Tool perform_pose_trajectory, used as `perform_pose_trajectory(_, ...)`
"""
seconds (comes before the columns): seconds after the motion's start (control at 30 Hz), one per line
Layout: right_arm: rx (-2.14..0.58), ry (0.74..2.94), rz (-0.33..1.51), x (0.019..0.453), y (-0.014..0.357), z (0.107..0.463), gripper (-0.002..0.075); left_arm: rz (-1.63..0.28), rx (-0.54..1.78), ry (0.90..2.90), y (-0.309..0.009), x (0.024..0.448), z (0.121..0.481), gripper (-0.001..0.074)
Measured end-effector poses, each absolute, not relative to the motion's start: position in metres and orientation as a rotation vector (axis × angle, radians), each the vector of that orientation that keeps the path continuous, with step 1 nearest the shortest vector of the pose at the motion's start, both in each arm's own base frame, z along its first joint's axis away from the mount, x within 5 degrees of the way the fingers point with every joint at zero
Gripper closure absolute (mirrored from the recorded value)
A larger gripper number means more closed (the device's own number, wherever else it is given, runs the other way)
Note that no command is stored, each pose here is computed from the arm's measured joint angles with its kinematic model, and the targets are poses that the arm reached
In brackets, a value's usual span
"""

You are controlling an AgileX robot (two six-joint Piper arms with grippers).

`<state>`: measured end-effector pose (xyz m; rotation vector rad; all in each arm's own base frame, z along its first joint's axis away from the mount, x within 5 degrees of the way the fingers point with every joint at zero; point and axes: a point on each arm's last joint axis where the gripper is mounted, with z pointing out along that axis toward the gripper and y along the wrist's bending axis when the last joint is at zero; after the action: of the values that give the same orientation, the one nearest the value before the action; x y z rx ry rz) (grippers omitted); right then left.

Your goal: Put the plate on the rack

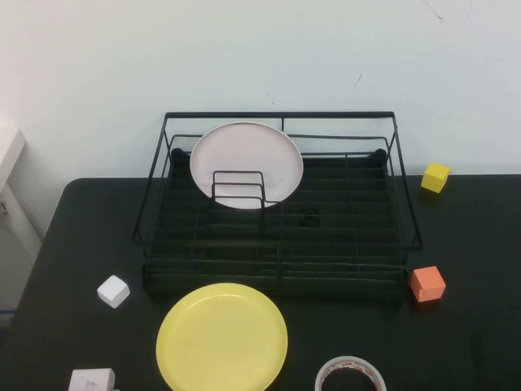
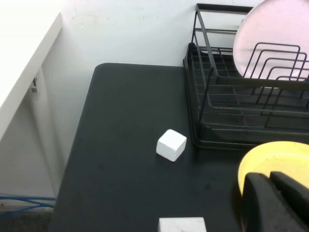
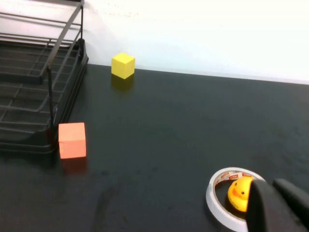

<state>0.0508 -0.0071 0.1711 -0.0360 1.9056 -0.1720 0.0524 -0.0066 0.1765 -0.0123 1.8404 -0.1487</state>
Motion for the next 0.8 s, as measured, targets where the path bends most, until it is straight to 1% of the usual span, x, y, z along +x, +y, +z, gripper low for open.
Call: perform_pose_trajectory(0.8, -0.038, 1.906, -0.173, 0.0508, -0.0071, 0.1711, 0.0728, -0.089, 0.038, 1.842, -0.0053, 0.0525, 0.1762, 0.0737)
